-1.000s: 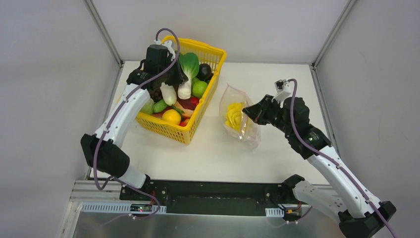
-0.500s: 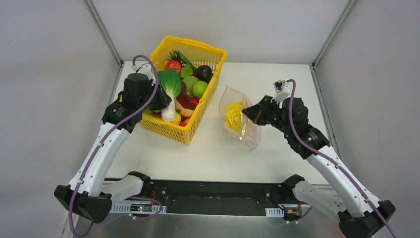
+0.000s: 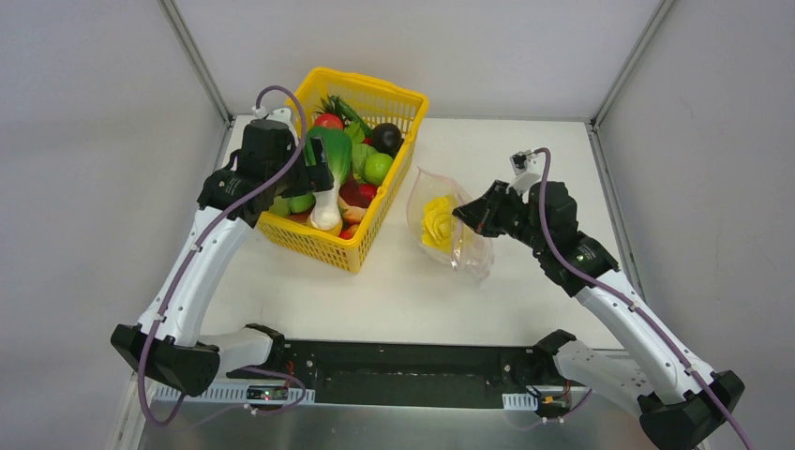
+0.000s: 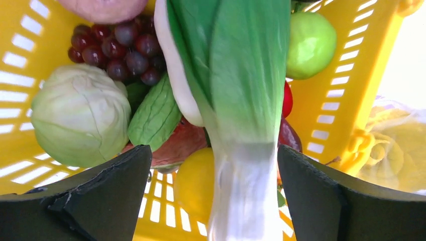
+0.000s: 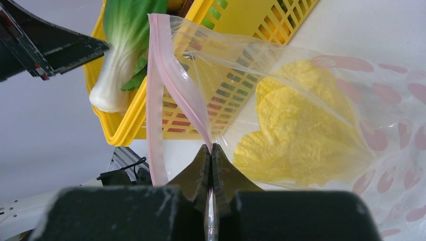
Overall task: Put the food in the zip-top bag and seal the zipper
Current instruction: Place the fake vegetable in the bin, then pick up the fake vegetable from the bin.
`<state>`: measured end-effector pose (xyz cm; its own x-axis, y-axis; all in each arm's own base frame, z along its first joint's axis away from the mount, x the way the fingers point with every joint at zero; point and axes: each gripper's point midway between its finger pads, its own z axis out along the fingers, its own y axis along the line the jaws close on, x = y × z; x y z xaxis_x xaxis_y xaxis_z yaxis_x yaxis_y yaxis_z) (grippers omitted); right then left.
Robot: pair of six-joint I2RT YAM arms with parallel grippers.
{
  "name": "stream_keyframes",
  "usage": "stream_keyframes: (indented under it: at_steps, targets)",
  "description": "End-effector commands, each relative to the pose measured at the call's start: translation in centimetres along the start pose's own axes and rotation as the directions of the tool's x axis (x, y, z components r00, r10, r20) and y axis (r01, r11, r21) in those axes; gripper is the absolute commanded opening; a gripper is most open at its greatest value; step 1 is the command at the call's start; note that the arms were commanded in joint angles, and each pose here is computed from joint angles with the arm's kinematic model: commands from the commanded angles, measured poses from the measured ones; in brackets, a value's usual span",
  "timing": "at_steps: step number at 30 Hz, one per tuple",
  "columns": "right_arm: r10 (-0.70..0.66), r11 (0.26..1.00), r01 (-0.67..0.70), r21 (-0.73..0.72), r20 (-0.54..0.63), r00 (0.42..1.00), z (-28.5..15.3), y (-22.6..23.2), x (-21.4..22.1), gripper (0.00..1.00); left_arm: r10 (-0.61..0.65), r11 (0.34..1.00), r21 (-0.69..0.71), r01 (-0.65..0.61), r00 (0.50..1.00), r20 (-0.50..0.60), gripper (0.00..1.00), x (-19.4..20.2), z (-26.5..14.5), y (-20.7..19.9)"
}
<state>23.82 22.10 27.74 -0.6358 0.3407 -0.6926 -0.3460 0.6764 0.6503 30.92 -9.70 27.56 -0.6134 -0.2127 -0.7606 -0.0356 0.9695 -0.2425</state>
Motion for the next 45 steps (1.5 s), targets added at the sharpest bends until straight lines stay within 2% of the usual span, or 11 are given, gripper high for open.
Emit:
stream_keyframes:
  at_steps: [1,8,12,16,23,30,31,33,41,42,45]
  targets:
    - [-0.015,0.998,0.017,-0.06,0.034,0.999,-0.7,1.7,-1.3,0.0,0.086,0.996,-0.018,-0.085,0.996,0.037,0.99,-3.2,-0.8,-0.4]
    - [-0.014,0.998,0.016,-0.063,0.024,1.0,-0.6,1.7,-1.1,0.0,0.189,0.981,0.055,-0.185,0.98,-0.065,0.99,-5.2,1.7,-2.5]
    - [-0.013,0.998,0.014,-0.056,0.018,1.0,-0.6,1.6,-1.0,0.0,0.225,0.953,0.24,-0.187,0.964,-0.143,0.99,-4.2,2.7,-6.0]
    - [-0.011,0.998,0.012,-0.054,0.018,1.0,-0.6,1.5,-1.0,0.0,0.234,0.942,0.279,-0.188,0.962,-0.142,0.99,-3.8,3.0,-6.9]
    - [-0.009,0.999,0.009,-0.051,0.003,1.0,-0.2,1.4,-0.7,0.0,0.317,0.895,0.401,-0.196,0.911,-0.263,0.99,-1.7,4.3,-8.5]
    - [-0.004,0.999,0.004,-0.044,-0.007,1.0,0.0,1.2,-0.5,0.0,0.305,0.907,0.388,-0.166,0.893,-0.332,0.98,-1.7,6.9,-9.0]
    - [-0.005,0.999,0.005,-0.044,-0.007,1.0,-0.1,1.2,-0.5,0.0,0.306,0.908,0.386,-0.163,0.887,-0.345,0.95,-1.6,7.1,-9.0]
    - [-0.007,0.999,0.007,-0.043,-0.006,1.0,-0.1,1.2,-0.5,0.0,0.302,0.907,0.393,-0.152,0.884,-0.357,0.82,-1.6,7.3,-9.3]
    - [-0.017,0.999,0.017,-0.032,-0.005,1.0,0.0,0.9,-0.5,0.0,0.31,0.904,0.39,-0.176,0.897,-0.315,0.05,-2.4,6.0,-9.1]
    - [-0.017,0.999,0.017,-0.031,-0.005,1.0,0.0,0.9,-0.5,0.0,0.31,0.903,0.389,-0.181,0.902,-0.3,0.0,-2.6,5.6,-9.1]
    - [-0.017,0.999,0.017,-0.027,-0.003,1.0,0.0,0.8,-0.6,0.0,0.267,0.91,0.372,-0.181,0.944,-0.195,0.0,-4.3,3.8,-9.1]
